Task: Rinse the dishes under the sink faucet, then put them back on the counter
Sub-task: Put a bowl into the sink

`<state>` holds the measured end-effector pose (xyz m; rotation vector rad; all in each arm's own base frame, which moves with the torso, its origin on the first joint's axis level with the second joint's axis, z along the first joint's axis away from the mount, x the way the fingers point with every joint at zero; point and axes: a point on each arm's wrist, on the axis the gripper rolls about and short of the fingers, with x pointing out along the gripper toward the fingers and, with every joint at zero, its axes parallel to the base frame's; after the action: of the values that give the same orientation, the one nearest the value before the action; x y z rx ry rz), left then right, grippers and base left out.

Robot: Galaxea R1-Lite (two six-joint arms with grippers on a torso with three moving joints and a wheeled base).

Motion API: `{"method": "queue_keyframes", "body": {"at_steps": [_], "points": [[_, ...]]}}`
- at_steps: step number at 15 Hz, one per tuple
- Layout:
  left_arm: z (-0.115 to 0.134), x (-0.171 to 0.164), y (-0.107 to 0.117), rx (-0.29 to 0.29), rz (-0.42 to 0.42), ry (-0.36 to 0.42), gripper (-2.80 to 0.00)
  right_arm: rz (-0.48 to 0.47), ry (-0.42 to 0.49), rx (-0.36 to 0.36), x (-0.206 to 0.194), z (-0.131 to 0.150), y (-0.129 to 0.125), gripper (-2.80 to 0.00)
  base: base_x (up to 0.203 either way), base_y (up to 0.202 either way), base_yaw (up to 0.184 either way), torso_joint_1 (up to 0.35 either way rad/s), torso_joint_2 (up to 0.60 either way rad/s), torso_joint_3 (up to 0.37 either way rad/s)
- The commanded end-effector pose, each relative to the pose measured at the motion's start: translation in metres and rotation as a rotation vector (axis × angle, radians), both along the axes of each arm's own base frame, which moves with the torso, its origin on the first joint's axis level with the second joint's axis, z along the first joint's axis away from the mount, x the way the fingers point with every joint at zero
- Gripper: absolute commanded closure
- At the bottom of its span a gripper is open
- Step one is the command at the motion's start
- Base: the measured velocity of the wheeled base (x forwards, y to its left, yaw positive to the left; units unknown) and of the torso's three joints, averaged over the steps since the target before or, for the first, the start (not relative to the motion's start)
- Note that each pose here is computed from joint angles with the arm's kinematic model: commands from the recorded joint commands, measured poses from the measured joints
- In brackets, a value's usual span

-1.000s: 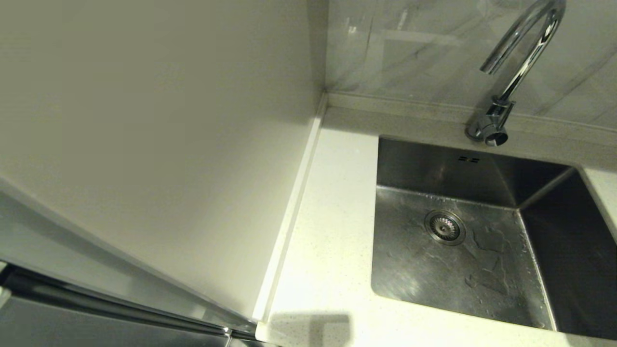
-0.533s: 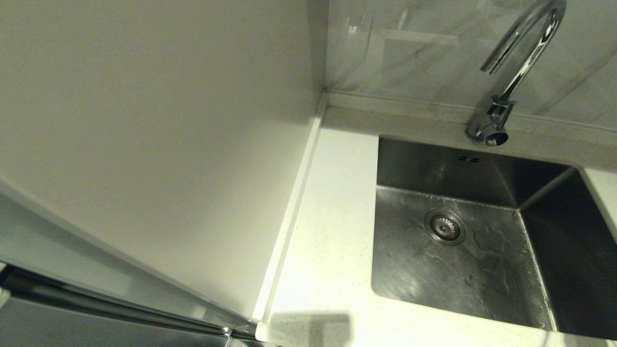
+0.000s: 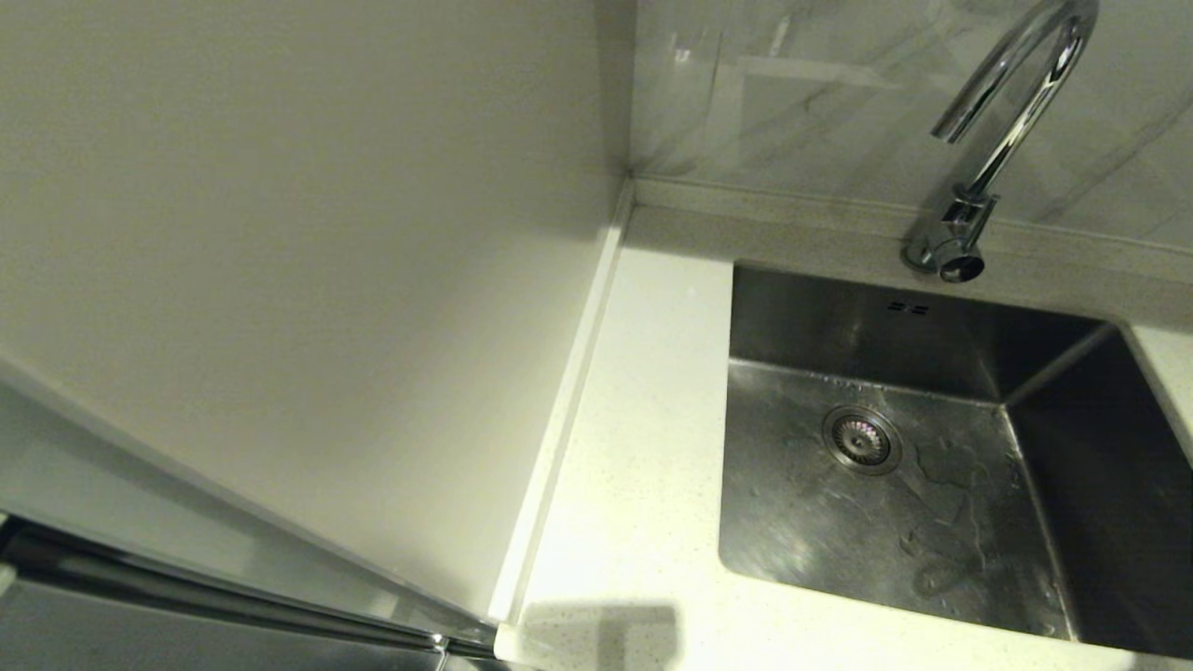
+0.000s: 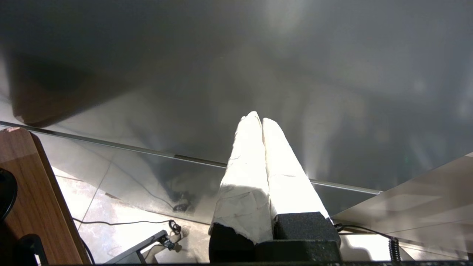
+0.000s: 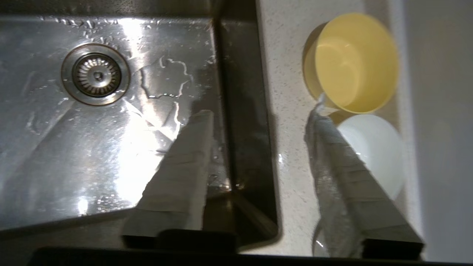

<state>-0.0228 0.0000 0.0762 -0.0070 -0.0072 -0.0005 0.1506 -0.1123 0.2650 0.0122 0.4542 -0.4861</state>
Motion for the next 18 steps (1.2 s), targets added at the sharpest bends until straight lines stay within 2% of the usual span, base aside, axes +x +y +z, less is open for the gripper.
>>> {"method": "queue_keyframes", "body": {"at_steps": [1, 5, 9, 14, 18], "points": [[-0.001, 0.000, 0.000, -0.001, 0.000, 0.003, 0.00, 0.006, 0.035, 0.108, 0.014, -0.017, -0.036, -2.80, 0.000, 0.000, 0.000, 0.000, 0.00, 0.000], [-0.001, 0.000, 0.000, -0.001, 0.000, 0.003, 0.00, 0.020, 0.029, 0.221, 0.031, -0.030, -0.077, -2.80, 0.000, 0.000, 0.000, 0.000, 0.00, 0.000], [-0.001, 0.000, 0.000, -0.001, 0.000, 0.003, 0.00, 0.011, 0.014, 0.188, 0.043, -0.024, -0.102, -2.80, 0.000, 0.000, 0.000, 0.000, 0.00, 0.000], [-0.001, 0.000, 0.000, -0.001, 0.000, 0.003, 0.00, 0.071, 0.117, 0.139, 0.064, -0.050, -0.129, -2.80, 0.000, 0.000, 0.000, 0.000, 0.00, 0.000], [-0.001, 0.000, 0.000, -0.001, 0.000, 0.003, 0.00, 0.071, 0.153, 0.171, 0.076, -0.068, -0.143, -2.80, 0.000, 0.000, 0.000, 0.000, 0.00, 0.000]]}}
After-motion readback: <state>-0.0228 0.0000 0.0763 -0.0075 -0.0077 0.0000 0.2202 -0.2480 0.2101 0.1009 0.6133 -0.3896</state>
